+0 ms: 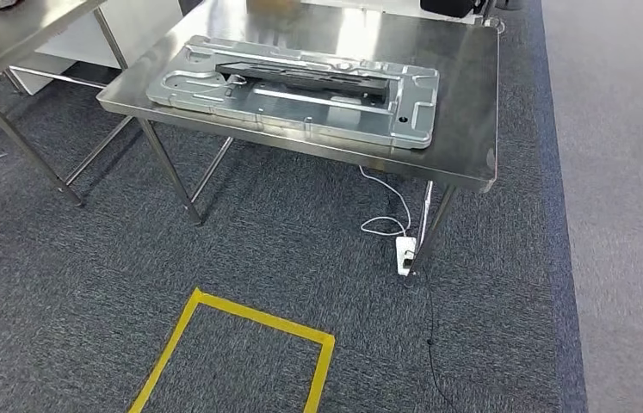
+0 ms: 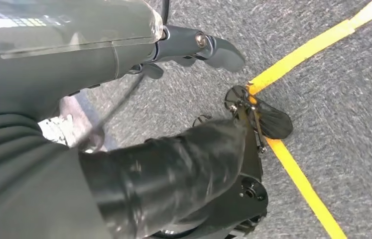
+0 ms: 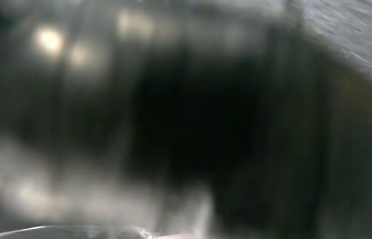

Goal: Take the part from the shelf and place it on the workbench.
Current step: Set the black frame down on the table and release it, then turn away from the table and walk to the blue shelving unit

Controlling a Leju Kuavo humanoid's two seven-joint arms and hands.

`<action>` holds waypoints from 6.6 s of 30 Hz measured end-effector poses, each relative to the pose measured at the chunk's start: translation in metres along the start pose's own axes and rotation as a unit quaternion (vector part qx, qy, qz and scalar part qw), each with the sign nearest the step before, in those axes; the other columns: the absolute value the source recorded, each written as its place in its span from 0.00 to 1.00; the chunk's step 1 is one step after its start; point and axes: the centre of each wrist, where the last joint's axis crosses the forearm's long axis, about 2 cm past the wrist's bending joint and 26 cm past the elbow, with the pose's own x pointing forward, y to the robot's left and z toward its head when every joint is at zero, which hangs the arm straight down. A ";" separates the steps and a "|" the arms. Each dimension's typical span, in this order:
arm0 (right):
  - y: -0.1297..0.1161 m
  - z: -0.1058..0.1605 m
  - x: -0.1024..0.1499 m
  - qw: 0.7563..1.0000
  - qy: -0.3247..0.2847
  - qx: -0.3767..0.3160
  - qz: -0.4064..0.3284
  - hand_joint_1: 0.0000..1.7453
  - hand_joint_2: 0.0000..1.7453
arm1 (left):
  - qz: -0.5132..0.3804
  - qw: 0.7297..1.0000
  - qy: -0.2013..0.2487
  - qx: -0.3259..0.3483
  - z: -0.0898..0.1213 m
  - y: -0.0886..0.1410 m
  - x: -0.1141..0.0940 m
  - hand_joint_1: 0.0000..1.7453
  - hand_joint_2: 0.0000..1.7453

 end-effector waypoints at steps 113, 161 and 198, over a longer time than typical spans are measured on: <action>0.022 -0.002 -0.001 0.997 0.039 0.063 -0.031 0.00 0.00 | -0.043 0.998 0.011 -0.036 -0.055 -0.001 0.003 0.00 0.00; 0.010 -0.001 0.006 0.996 0.023 0.082 -0.020 0.00 0.00 | -0.048 0.997 0.012 -0.067 -0.065 0.006 0.003 0.00 0.00; 0.007 -0.001 0.002 0.996 0.028 0.083 -0.025 0.00 0.00 | -0.044 0.997 0.020 -0.061 -0.072 0.002 0.007 0.00 0.00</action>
